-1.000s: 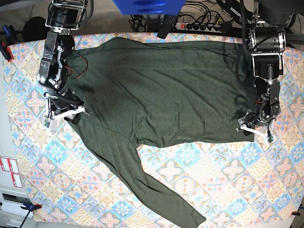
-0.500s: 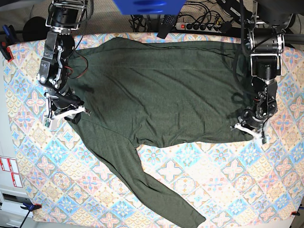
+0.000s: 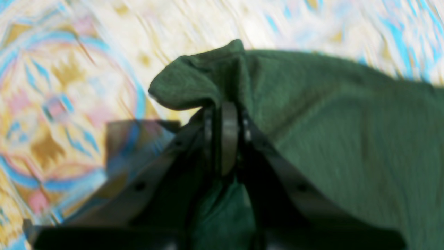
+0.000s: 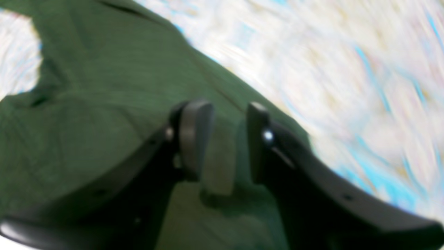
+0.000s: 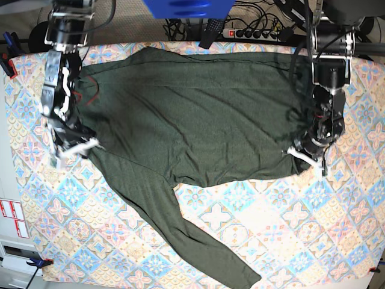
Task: Fold the T-shirt properly
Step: 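Drag the grasped side edges back toward the robot, straightening the shirt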
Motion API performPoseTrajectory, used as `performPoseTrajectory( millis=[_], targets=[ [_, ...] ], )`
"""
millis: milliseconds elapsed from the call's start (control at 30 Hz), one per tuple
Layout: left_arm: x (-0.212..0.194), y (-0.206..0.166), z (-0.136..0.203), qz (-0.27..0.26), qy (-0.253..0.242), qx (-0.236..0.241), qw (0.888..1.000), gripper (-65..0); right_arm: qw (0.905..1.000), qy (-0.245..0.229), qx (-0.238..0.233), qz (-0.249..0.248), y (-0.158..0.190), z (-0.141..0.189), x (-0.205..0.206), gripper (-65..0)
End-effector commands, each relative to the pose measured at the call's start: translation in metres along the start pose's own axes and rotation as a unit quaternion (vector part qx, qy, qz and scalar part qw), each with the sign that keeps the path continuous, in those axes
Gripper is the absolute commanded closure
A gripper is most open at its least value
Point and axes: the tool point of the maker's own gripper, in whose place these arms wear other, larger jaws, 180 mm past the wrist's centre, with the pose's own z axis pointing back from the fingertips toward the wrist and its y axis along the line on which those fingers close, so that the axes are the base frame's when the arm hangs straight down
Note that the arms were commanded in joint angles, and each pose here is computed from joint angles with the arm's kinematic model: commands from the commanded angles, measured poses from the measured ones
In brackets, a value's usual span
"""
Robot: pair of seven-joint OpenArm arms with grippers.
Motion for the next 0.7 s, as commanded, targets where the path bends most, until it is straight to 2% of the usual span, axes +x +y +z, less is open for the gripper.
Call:
performPoseTrajectory(
  millis=[0,167,333,433,533,667],
  targets=[
    [0.023,-0.002,0.008,-0.017,-0.030,-0.006,0.999,0.0,0.9994,-0.029,0.009,0.016,0.004,-0.001,0.027,-24.5],
    [0.022,-0.001,0.023,-0.041,-0.040,-0.010,0.998,0.0,0.9987,-0.014,0.008,0.048,0.004,-0.016,0.039,-28.1],
    [0.018,-0.002,0.033,-0.053,-0.047,-0.014,0.997,0.0,0.9959,0.021,0.009,0.087,0.010,-0.041,0.040,-28.1],
    [0.022,0.013,0.040,-0.037,-0.057,0.001,0.998,0.0,0.9925,0.045,0.007,0.113,0.014,-0.056,0.037,-28.1],
    [0.021,0.022,0.047,-0.028,-0.064,0.010,0.997,0.0,0.9900,0.048,0.007,0.132,0.020,-0.068,0.040,-28.1],
    [0.026,0.021,0.061,-0.052,-0.077,0.006,0.996,0.0,0.9861,0.060,0.007,0.155,0.019,-0.083,0.036,-28.1]
  ],
)
